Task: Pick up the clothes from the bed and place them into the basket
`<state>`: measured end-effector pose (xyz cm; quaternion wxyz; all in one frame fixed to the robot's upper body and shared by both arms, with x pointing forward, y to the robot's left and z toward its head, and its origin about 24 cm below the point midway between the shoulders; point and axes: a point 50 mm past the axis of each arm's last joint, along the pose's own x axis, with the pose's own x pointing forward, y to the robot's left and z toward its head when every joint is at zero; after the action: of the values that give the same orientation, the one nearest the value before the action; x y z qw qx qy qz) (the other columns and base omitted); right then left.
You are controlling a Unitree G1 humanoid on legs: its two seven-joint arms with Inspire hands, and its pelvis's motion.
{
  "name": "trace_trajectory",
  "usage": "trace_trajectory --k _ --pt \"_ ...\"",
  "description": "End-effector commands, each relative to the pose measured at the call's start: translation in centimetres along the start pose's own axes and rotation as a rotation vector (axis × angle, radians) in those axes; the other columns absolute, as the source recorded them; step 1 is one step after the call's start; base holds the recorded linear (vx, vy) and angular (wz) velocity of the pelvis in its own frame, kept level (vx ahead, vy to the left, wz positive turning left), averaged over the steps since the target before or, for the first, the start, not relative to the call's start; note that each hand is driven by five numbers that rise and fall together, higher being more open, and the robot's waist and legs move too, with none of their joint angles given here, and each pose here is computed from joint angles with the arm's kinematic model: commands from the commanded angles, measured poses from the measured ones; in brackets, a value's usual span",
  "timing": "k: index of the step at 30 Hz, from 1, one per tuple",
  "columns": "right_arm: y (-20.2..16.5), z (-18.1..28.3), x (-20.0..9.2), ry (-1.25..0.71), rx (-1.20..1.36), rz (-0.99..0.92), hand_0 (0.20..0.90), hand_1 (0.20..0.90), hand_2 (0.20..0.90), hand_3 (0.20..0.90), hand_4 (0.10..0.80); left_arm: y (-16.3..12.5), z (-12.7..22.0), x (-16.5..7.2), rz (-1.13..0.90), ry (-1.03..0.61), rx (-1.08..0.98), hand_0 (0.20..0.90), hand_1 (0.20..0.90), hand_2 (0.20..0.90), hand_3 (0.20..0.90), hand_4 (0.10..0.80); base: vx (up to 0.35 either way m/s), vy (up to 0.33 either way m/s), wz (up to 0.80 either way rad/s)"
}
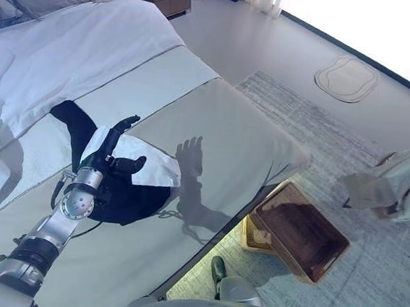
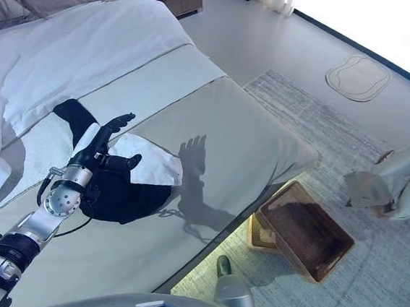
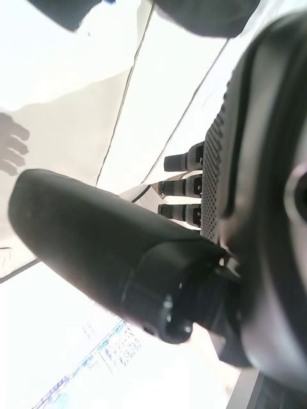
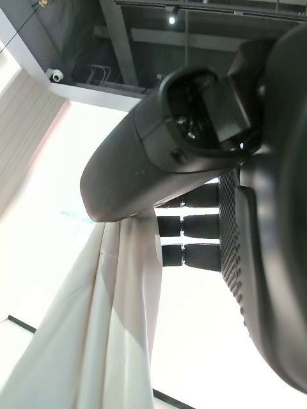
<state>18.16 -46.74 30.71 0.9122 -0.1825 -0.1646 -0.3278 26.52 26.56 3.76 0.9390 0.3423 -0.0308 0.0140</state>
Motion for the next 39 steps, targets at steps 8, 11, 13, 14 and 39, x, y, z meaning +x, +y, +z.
trace_trajectory --k 8,11,13,14,39 --pt "1.2 1.6 0.7 -0.059 -0.058 0.181 0.3 0.3 0.3 0.2 0.1 3.3 2.7 2.5 0.114 -0.136 0.03 0.9 0.9 0.9 0.9 0.8 -0.021 -0.035 -0.03" --pt "2.1 -0.7 0.3 0.004 -0.068 0.219 0.3 0.3 0.3 0.2 0.1 3.2 2.9 2.8 0.105 -0.133 0.03 0.9 0.9 0.9 0.9 0.8 -0.031 -0.045 0.01" --pt "2.7 -2.1 0.0 0.05 -0.079 0.239 0.3 0.3 0.3 0.2 0.1 3.2 3.0 3.0 0.098 -0.132 0.033 0.9 0.9 0.9 0.9 0.8 -0.04 -0.047 0.02" --pt "3.2 -3.2 -0.3 0.076 -0.08 0.253 0.3 0.3 0.3 0.2 0.1 3.2 3.2 3.1 0.097 -0.133 0.034 0.9 0.9 0.9 0.9 0.8 -0.045 -0.041 0.02" --pt "6.0 -19.9 -10.1 0.655 -0.121 0.213 0.3 0.3 0.3 0.2 0.1 3.7 4.9 4.0 0.127 -0.156 0.037 0.9 0.9 0.9 0.9 0.8 -0.028 -0.018 0.02"
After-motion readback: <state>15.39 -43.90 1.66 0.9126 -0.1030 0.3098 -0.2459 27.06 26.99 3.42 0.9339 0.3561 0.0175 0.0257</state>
